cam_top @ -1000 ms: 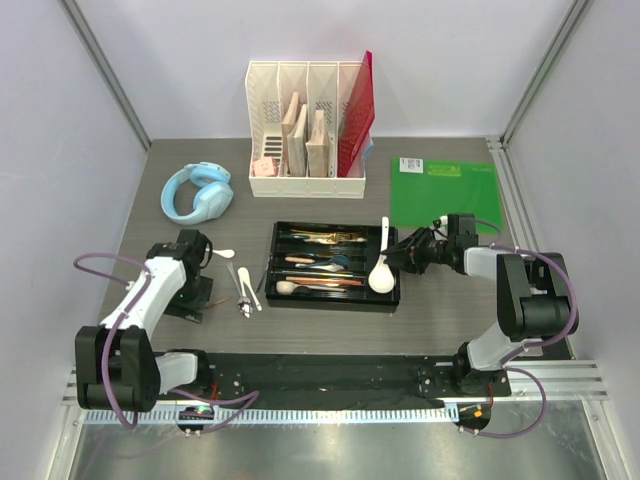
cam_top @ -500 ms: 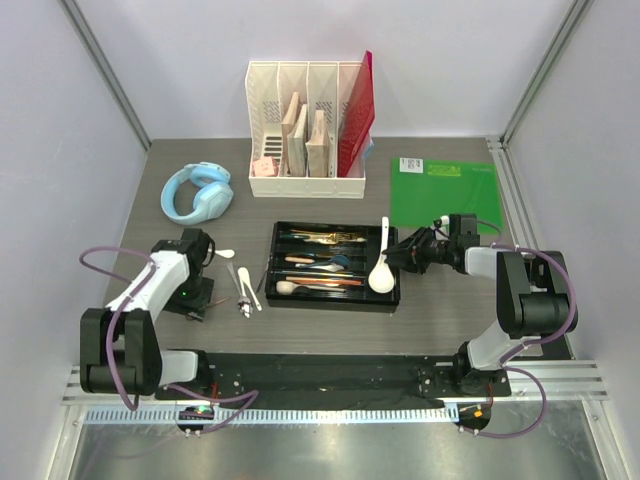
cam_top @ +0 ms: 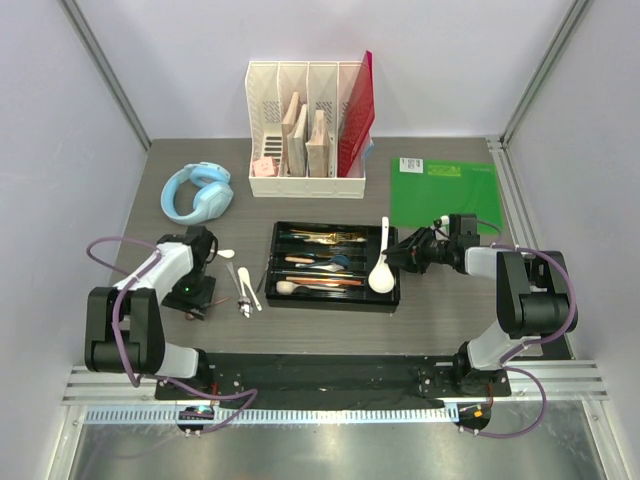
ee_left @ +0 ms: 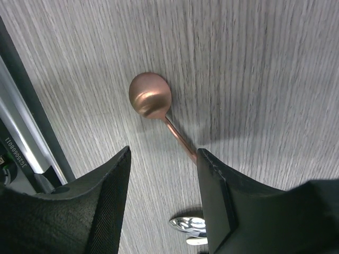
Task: Sort the eating utensils into containers
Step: Pick up the spoon from the center of the board, then place the spoon in the storage box.
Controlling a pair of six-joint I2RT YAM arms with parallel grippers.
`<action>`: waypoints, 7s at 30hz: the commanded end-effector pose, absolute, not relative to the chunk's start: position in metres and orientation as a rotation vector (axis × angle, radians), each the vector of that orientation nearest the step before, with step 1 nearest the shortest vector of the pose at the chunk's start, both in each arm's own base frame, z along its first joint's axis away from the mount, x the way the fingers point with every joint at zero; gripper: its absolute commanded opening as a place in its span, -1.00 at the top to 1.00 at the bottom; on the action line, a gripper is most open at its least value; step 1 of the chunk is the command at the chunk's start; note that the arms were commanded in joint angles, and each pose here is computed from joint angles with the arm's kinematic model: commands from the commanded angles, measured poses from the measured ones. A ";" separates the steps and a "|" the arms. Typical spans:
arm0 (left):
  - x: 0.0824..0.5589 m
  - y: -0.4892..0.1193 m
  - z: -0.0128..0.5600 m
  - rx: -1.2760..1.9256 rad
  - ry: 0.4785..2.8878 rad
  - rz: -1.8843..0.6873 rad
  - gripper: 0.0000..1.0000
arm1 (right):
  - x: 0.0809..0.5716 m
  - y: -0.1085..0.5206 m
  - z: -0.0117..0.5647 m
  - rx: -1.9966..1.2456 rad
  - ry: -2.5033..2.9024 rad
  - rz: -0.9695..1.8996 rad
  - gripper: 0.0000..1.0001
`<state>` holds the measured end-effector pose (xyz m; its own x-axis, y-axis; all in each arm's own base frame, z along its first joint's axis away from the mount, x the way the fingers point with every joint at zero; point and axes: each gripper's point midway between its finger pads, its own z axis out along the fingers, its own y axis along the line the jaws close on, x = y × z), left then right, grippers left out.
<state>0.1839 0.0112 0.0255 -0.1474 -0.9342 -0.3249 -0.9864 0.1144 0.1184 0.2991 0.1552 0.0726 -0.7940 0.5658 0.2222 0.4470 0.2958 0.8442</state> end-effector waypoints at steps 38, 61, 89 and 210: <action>0.224 0.030 0.040 -1.718 2.321 0.533 1.00 | 0.304 0.139 0.047 1.061 2.458 1.387 0.30; 0.263 0.007 0.114 -0.660 2.586 0.783 1.00 | 0.332 0.134 0.069 1.079 2.384 1.328 0.44; 0.313 -0.077 0.189 0.263 2.342 0.735 1.00 | 0.352 0.130 0.081 1.186 2.352 1.263 0.43; 0.355 -0.279 0.047 0.910 2.352 0.359 0.12 | 0.316 0.132 0.050 1.225 2.472 1.230 0.36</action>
<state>0.3476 -0.2672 0.0480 -0.6158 0.6755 -0.4056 0.5042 0.7334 0.4560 0.3278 0.1381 0.0727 -0.6884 0.6892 0.2259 0.5603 0.3076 0.7690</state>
